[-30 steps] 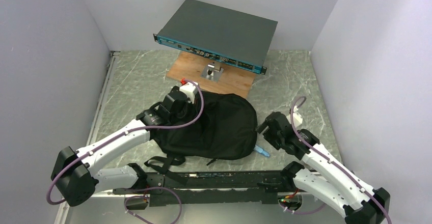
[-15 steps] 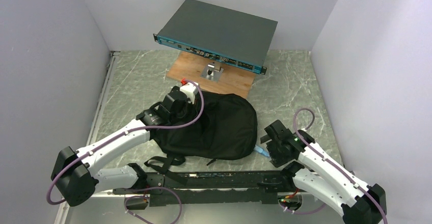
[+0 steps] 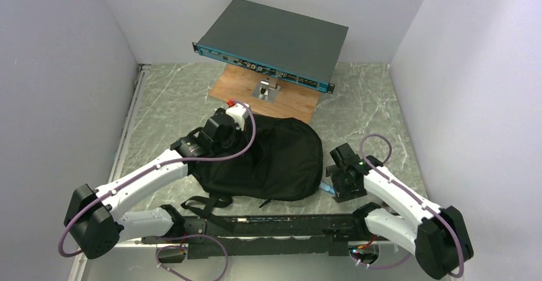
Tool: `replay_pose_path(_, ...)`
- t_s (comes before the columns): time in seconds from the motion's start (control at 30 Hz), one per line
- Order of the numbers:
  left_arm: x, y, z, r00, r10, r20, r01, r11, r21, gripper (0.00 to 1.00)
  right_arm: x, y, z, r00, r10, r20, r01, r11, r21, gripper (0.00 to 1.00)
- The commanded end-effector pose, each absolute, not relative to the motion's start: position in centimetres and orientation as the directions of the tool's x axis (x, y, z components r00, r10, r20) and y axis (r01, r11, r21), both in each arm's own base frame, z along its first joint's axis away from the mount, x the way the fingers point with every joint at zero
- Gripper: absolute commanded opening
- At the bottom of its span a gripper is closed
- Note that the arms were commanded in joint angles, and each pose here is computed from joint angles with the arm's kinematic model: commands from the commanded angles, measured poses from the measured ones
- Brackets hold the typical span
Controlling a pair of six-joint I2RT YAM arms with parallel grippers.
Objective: Pack the student bag
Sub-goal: Pick up the stationery from the center of the board.
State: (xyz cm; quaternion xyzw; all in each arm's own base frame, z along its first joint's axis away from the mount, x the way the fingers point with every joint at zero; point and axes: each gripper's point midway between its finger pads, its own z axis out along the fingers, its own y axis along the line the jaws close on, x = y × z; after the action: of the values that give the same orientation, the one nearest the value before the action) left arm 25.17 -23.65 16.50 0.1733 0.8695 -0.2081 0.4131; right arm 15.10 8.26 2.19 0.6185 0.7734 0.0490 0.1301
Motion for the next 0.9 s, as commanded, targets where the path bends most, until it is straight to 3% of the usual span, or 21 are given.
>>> replay_pose_path(0.0, 24.8, -25.2, 19.8, -0.577, 0.075, -0.813, 0.514, 0.807, -0.291, 0.00, 16.2, 8.5, 1.6, -0.201, 0.972, -0.118, 0.951, 0.223, 0.216, 0.75)
replay_pose_path(0.27, 24.7, -25.4, 20.2, -0.576, 0.066, -0.815, 0.519, 0.799, -0.303, 0.00, 16.3, 7.0, 0.1, -0.248, 0.953, -0.173, 0.957, 0.269, 0.111, 0.56)
replay_pose_path(0.5, 24.7, -25.6, 19.9, -0.582, 0.069, -0.810, 0.522, 0.795, -0.308, 0.00, 15.6, 5.2, -0.5, -0.339, 0.915, -0.218, 0.940, 0.340, -0.034, 0.26)
replay_pose_path(0.6, 24.7, -25.7, 19.6, -0.587, 0.070, -0.807, 0.522, 0.794, -0.311, 0.00, 16.0, 3.4, 0.9, -0.372, 0.877, -0.304, 0.928, 0.357, -0.106, 0.11)
replay_pose_path(0.8, 24.9, -25.4, 19.5, -0.580, 0.092, -0.809, 0.526, 0.801, -0.286, 0.00, 18.5, -0.8, 6.6, -0.303, 0.775, -0.555, 0.937, 0.348, -0.025, 0.03)
replay_pose_path(0.87, 24.9, -25.5, 19.4, -0.577, 0.097, -0.811, 0.529, 0.801, -0.280, 0.00, 19.3, -1.6, 8.1, -0.309, 0.728, -0.611, 0.908, 0.417, 0.038, 0.01)
